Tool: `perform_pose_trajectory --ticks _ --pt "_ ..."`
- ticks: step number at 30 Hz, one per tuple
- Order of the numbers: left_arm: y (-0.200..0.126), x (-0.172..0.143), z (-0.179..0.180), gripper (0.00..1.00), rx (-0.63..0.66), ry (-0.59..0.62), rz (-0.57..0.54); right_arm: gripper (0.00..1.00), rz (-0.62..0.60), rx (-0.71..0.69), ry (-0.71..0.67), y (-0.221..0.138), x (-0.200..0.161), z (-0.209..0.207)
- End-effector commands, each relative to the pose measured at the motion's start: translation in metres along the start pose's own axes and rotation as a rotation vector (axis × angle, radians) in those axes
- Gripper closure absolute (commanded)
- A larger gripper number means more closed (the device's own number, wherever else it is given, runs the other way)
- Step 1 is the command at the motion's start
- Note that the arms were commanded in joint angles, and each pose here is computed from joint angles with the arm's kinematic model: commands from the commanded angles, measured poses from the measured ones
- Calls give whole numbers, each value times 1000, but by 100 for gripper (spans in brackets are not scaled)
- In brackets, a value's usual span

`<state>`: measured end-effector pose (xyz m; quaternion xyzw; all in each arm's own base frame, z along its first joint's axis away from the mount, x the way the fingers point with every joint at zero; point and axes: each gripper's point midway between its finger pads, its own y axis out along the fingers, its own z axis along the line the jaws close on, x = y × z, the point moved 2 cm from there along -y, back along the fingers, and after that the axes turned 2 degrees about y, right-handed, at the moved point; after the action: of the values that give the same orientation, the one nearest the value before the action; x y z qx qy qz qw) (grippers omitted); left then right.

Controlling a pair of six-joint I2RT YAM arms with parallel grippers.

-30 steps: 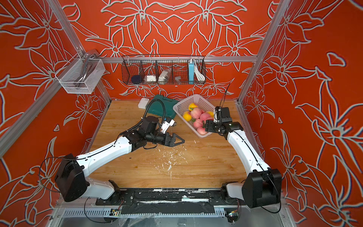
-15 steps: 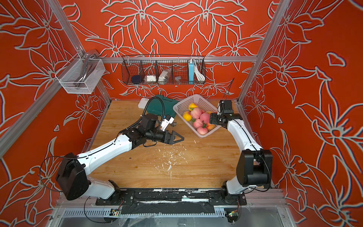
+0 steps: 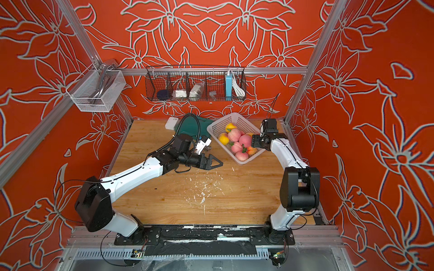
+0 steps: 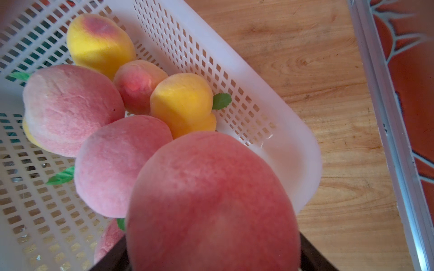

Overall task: Put the peaches into the basket
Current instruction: Place the peach in the basket.

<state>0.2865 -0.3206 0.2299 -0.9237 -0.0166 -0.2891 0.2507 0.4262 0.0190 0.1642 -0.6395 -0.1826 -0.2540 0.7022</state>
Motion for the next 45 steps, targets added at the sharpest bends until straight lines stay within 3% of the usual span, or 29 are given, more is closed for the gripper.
perform_pose_trajectory --ticks 1,24,45 --pt "5 22 -1 1 -11 47 -57 35 -37 -14 -9 1 15 -4" --pt "21 32 7 1 -18 22 -49 33 -10 -24 -2 20 9 -12" --pt "21 30 7 1 -23 9 -52 20 5 -3 16 24 5 -12"
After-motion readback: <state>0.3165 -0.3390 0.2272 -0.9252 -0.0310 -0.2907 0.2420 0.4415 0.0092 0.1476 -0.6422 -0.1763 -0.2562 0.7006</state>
